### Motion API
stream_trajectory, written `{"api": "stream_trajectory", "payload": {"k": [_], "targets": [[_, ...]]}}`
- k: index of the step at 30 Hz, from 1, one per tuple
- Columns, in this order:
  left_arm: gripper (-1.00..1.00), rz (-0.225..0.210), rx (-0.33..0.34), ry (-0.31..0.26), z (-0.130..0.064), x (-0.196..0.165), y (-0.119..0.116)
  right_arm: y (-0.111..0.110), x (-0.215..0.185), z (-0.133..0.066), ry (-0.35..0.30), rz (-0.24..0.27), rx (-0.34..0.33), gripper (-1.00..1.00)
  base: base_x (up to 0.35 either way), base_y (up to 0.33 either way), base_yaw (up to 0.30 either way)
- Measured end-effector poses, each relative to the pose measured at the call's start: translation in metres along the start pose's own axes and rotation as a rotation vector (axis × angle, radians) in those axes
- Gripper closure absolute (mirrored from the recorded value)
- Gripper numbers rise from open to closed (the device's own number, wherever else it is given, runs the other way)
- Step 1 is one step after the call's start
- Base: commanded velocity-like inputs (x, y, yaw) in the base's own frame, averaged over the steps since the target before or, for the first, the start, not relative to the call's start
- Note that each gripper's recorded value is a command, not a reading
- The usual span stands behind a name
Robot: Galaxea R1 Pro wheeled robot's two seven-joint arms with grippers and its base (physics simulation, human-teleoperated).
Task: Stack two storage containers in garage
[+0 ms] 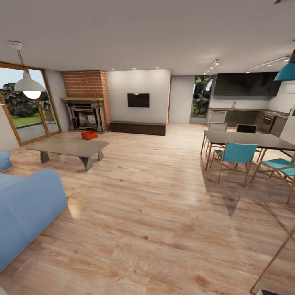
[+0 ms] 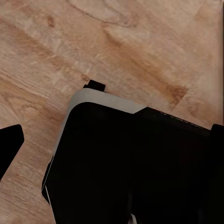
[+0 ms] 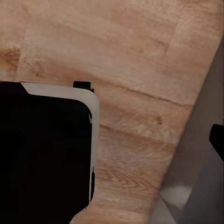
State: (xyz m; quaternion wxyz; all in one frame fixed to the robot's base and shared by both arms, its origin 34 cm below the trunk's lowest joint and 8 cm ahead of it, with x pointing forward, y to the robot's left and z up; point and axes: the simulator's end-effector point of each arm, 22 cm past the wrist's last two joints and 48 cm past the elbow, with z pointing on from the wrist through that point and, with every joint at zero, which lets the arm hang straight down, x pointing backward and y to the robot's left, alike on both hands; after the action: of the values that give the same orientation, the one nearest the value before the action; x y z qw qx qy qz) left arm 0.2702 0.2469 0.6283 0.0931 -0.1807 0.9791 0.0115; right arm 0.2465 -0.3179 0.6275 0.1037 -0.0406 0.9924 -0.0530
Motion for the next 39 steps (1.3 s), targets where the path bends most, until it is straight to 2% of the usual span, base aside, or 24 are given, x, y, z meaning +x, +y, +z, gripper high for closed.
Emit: {"api": "stream_trajectory", "payload": {"k": [10,39], "targets": [[-1.0,-0.006,-0.007,0.006,0.0003,0.0,0.0053,-0.0071,0.0003,0.0001,0.0,0.001,0.013,-1.0,0.324,0.0,0.0],[-1.0,-0.008,-0.008,0.0,0.0004,-0.0017,0.0062,-0.0084,-0.0004,0.0001,-0.002,0.002,0.018,-1.0,0.324,0.0,0.0]]}}
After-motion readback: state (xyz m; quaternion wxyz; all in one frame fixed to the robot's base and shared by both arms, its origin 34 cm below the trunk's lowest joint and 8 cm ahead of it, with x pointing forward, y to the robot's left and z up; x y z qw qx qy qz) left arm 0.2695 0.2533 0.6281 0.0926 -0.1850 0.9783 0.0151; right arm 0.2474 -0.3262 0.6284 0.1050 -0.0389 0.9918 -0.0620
